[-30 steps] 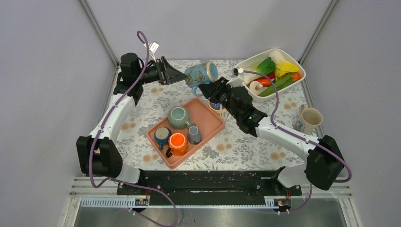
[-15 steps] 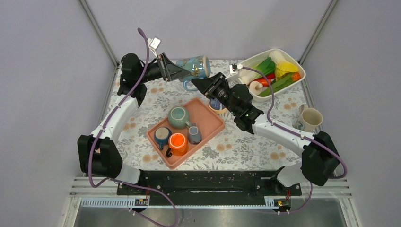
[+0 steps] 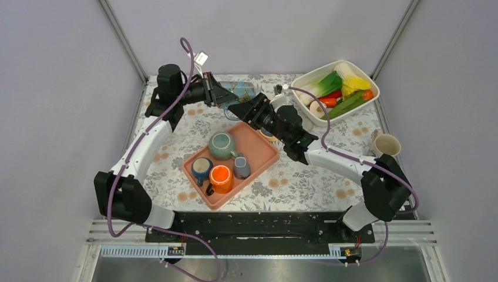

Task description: Turn the mug right side up

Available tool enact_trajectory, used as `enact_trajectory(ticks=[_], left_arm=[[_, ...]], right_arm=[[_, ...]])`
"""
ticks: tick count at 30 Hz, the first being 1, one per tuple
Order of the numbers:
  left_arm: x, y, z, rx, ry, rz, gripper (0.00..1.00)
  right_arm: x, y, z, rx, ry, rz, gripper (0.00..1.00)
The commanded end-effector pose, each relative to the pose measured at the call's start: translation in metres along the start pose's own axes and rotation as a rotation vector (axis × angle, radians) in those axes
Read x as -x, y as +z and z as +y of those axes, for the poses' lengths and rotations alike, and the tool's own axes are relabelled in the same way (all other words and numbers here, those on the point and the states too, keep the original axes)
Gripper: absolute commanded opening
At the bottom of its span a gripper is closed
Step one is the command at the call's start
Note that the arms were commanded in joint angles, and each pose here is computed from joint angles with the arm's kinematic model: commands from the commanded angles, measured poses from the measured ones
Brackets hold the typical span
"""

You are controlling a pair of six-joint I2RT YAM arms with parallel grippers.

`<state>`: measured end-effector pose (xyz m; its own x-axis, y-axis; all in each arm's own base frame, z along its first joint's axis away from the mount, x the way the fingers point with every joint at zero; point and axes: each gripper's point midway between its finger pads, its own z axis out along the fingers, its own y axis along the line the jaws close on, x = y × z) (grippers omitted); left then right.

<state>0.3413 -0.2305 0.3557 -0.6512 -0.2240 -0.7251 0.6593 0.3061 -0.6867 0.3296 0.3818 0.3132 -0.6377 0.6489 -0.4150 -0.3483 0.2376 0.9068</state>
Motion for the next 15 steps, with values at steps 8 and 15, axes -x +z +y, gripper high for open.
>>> enact_trajectory(ticks=[8, 15], left_arm=[[0.054, -0.072, 0.108, 0.601, 0.473, 0.045, 0.0], [0.049, -0.141, 0.22, 0.967, 0.617, 0.431, 0.0]], right_arm=[[0.011, -0.006, -0.018, -0.139, -0.23, -0.024, 0.99], [0.017, -0.024, -0.023, -0.228, -0.402, 0.028, 1.0]])
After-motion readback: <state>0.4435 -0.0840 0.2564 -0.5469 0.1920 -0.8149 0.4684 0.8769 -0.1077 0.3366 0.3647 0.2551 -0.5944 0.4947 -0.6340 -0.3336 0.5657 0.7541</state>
